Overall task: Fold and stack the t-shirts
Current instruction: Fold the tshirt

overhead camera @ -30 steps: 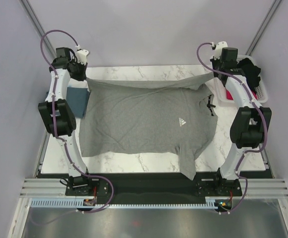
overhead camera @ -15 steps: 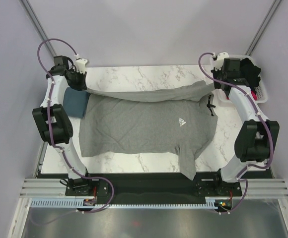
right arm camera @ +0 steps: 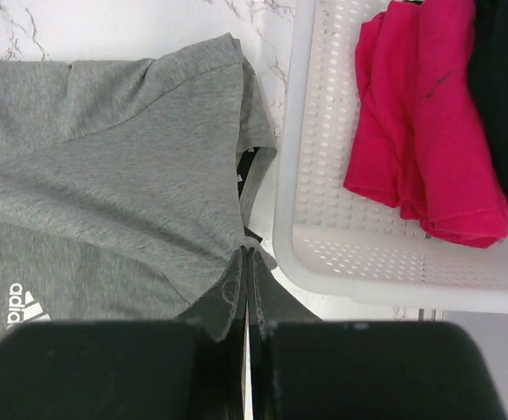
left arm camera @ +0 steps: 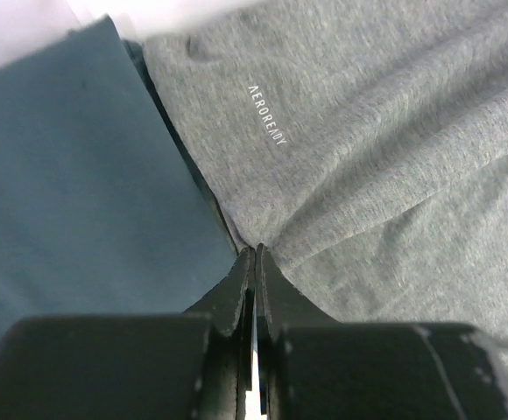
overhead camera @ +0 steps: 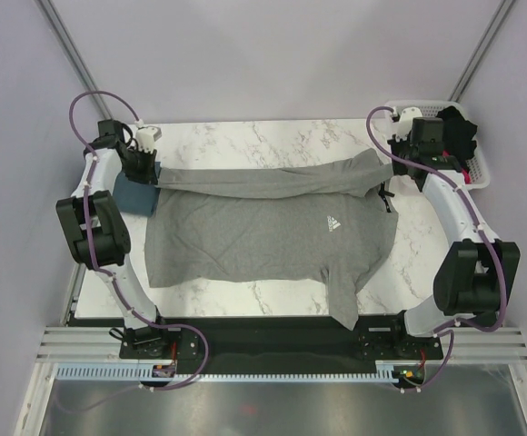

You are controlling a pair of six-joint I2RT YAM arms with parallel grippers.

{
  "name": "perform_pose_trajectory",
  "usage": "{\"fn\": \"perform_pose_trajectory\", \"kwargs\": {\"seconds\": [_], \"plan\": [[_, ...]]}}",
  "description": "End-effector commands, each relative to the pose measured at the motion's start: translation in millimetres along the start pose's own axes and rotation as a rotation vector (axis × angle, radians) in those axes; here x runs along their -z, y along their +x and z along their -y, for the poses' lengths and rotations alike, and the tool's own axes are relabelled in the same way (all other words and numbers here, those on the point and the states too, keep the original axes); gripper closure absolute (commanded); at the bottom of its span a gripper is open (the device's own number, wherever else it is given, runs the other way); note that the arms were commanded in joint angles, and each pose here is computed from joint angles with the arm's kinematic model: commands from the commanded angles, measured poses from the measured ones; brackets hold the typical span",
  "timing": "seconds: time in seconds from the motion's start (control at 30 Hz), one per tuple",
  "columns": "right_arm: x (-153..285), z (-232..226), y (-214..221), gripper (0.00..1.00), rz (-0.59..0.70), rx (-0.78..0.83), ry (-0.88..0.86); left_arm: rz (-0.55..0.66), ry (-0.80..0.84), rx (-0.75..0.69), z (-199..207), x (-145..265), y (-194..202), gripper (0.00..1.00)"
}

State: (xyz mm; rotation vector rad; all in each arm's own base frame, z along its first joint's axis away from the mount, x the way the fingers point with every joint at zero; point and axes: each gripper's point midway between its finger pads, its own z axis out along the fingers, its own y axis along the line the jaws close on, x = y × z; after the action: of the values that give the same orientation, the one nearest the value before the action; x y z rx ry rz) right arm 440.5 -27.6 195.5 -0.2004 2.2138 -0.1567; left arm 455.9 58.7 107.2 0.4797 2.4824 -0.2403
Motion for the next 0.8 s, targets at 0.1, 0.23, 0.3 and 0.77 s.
{"fn": "perform_pose_trajectory", "kwargs": {"seconds": [0.1, 0.23, 0.3, 0.77], "plan": [[13, -2, 3, 1.0, 0.003, -0.024, -0.006, 0.028, -0.006, -0.008, -1, 9, 0, 0.98], [8, -10, 19, 1.0, -0.027, -0.023, -0.041, -0.006, 0.005, -0.003, 2, 3, 14, 0.98], [5, -14, 29, 1.0, -0.048, -0.022, -0.051, -0.022, 0.005, 0.007, 2, 0, 21, 0.98], [-27, -25, 56, 1.0, -0.112, -0.006, -0.083, -0.152, -0.019, 0.072, -5, -28, 60, 0.93]]}}
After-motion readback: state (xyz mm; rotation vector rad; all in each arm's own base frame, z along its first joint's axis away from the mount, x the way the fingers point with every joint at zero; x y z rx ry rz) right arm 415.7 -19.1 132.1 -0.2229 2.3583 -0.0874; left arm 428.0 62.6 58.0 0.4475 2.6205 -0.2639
